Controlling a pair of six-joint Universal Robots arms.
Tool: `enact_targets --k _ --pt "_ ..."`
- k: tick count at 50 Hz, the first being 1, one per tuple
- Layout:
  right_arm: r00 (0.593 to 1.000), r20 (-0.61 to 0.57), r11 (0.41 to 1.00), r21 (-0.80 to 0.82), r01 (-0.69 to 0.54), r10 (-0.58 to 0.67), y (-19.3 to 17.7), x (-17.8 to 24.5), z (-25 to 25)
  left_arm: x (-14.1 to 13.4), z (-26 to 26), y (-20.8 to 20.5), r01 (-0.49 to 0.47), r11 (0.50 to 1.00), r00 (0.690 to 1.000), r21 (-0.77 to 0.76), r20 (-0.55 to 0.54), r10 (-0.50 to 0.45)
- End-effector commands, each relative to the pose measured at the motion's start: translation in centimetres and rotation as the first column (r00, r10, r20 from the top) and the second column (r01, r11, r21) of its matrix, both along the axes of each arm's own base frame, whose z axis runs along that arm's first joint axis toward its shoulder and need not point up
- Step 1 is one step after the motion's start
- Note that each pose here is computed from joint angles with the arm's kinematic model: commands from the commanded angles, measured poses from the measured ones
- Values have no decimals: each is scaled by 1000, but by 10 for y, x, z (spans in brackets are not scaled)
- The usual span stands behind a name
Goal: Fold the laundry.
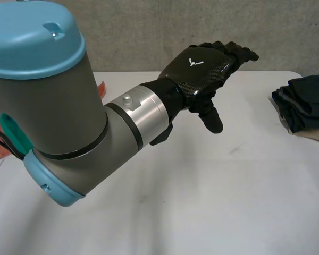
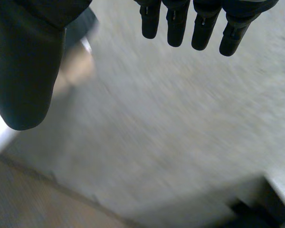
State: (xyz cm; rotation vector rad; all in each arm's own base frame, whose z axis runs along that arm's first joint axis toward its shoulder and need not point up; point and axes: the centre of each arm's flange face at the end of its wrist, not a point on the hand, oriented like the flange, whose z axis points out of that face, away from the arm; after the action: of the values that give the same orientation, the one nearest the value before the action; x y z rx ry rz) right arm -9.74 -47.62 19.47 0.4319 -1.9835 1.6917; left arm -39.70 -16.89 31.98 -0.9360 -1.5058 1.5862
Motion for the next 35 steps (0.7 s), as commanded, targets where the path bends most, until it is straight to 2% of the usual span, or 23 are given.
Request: enact_targets --k 1,4,5,8,9,12,13,14,15,16,17,18,20,21,22,24,25,28,29,32,33,35 --pt "956 -229 966 -224 129 -181 -13 15 61 3 12 6 7 1000 1000 -24 -21 -7" --pt "976 -188 934 -356 33 -106 -9 54 85 6 21 8 3 999 999 -45 -43 -5" --pt "985 -167 901 -432 -40 -37 1 80 104 6 23 8 3 999 999 -50 -48 -5" --pt "981 -153 843 -507 -178 115 20 122 118 8 29 5 -14 997 998 -76 -68 9" --pt "963 -140 811 -520 -269 229 33 150 117 9 30 4 -20 996 997 -82 -73 14" --pt "894 -120 741 -518 -426 431 61 197 110 19 37 -14 -104 989 990 -104 -104 93" --pt "830 -102 688 -510 -516 548 83 226 104 24 38 -24 -146 983 985 -110 -112 133" --pt "800 -93 666 -502 -552 593 93 237 101 37 40 -45 -237 965 967 -117 -127 222" --pt "767 -79 646 -487 -587 637 104 248 95 44 40 -57 -286 951 954 -115 -133 270" --pt "733 -60 628 -470 -620 678 114 259 90 53 40 -70 -340 933 936 -116 -138 324" --pt "672 -6 606 -423 -673 741 135 276 75 60 40 -80 -382 917 920 -117 -145 364" --pt "645 21 599 -396 -696 764 143 282 67 82 39 -107 -488 865 870 -121 -148 470" --pt "595 109 596 -309 -741 796 166 297 46 103 36 -132 -572 809 819 -134 -137 557" --pt "586 138 599 -279 -751 799 172 302 41 126 27 -159 -648 744 761 -161 -110 639" --pt "578 161 599 -248 -761 800 178 306 35 135 20 -172 -675 716 736 -177 -87 672" --pt "563 217 597 -148 -788 797 194 314 20 153 1 -198 -711 669 690 -215 -32 723" --pt "564 223 596 -121 -794 795 197 315 16 167 -20 -221 -729 631 649 -265 27 760" --pt "574 211 589 -7 -808 791 208 317 -4 183 -47 -249 -729 583 590 -359 101 801" --pt "578 203 587 21 -809 790 210 316 -9 195 -67 -269 -720 550 546 -424 143 825" --pt "601 148 592 99 -799 786 211 313 -22 207 -101 -293 -685 520 493 -510 202 846" --pt "604 140 593 116 -797 785 212 312 -25 216 -121 -307 -662 501 458 -557 227 859" --pt "613 124 599 137 -789 780 214 311 -30 223 -138 -318 -640 491 440 -591 242 865"
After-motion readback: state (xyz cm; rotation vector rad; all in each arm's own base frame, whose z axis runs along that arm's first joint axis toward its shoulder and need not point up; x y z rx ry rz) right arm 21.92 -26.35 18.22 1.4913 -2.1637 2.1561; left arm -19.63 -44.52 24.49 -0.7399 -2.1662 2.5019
